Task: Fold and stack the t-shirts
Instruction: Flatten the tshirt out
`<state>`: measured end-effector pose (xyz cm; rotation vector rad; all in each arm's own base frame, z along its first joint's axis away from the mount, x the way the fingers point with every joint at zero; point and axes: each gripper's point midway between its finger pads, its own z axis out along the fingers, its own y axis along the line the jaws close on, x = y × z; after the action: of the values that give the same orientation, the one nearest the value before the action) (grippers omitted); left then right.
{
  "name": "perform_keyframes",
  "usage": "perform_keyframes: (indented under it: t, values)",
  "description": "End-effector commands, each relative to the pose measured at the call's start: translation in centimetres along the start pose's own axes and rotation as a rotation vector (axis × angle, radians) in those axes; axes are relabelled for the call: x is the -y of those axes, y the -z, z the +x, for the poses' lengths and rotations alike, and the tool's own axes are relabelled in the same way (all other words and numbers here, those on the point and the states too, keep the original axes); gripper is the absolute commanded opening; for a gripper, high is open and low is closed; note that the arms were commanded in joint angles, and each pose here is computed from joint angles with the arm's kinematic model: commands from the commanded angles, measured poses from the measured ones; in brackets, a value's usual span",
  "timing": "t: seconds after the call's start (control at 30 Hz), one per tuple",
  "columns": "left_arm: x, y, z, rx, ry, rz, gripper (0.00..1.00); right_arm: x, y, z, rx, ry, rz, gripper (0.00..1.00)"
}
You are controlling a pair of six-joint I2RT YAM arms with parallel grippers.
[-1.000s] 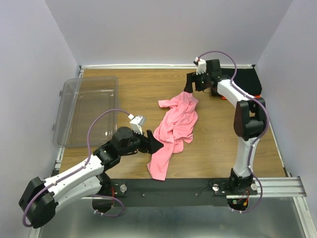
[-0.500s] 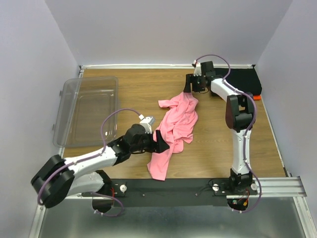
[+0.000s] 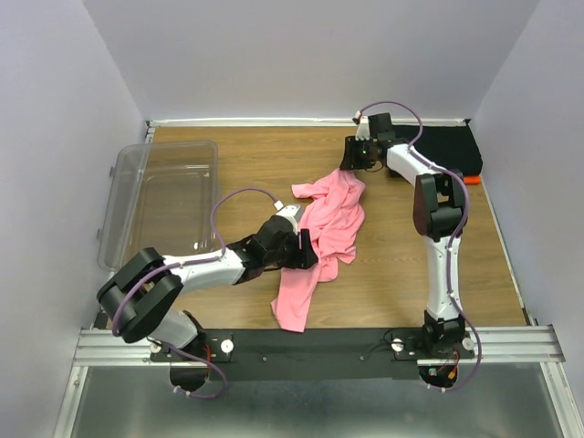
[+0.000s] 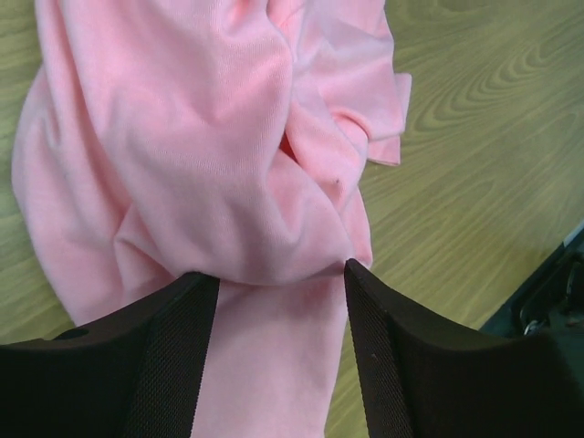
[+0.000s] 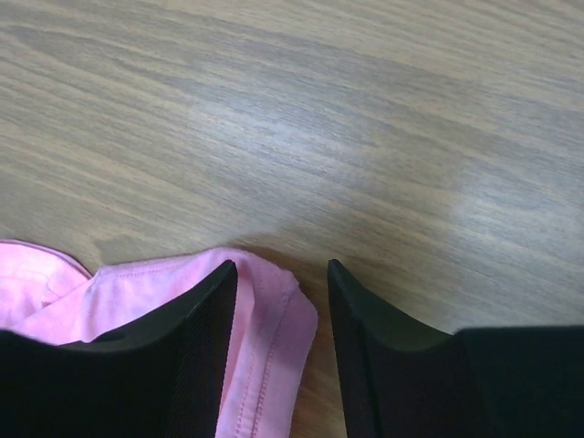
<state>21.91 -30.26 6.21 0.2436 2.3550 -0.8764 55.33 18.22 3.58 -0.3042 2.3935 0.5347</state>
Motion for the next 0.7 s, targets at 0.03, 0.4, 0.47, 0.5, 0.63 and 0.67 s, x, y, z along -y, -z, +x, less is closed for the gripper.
perform_keyframes:
  t: [0.03, 0.4, 0.47, 0.5, 0.63, 0.67]
  values:
    - [-0.6, -1.1, -0.4, 0.003, -0.050, -0.063, 0.62, -0.4, -0.6, -0.5, 0.001, -0.010, -0.030, 0.47]
    - [-1.6, -0.2, -3.3, 0.113, -0.082, -0.163, 0.00, -1.3, 2.2, -4.2, 0.077, 0.074, -0.027, 0.09]
    - [-1.0, 1.7, -4.8, 0.166, -0.088, -0.164, 0.00, -1.8, 4.0, -6.0, 0.122, 0.109, -0.025, 0.01]
    - [-1.0, 2.5, -5.8, 0.200, -0.098, -0.179, 0.00, -2.0, 4.6, -6.6, 0.136, 0.115, -0.031, 0.01]
    - [0.2, 5.1, -7.9, 0.263, -0.115, -0.141, 0.00, -2.4, 6.0, -7.7, 0.163, 0.111, -0.031, 0.16]
    - [0.0, 5.2, -7.4, 0.241, -0.120, -0.145, 0.00, -2.2, 5.6, -7.2, 0.151, 0.103, -0.028, 0.38]
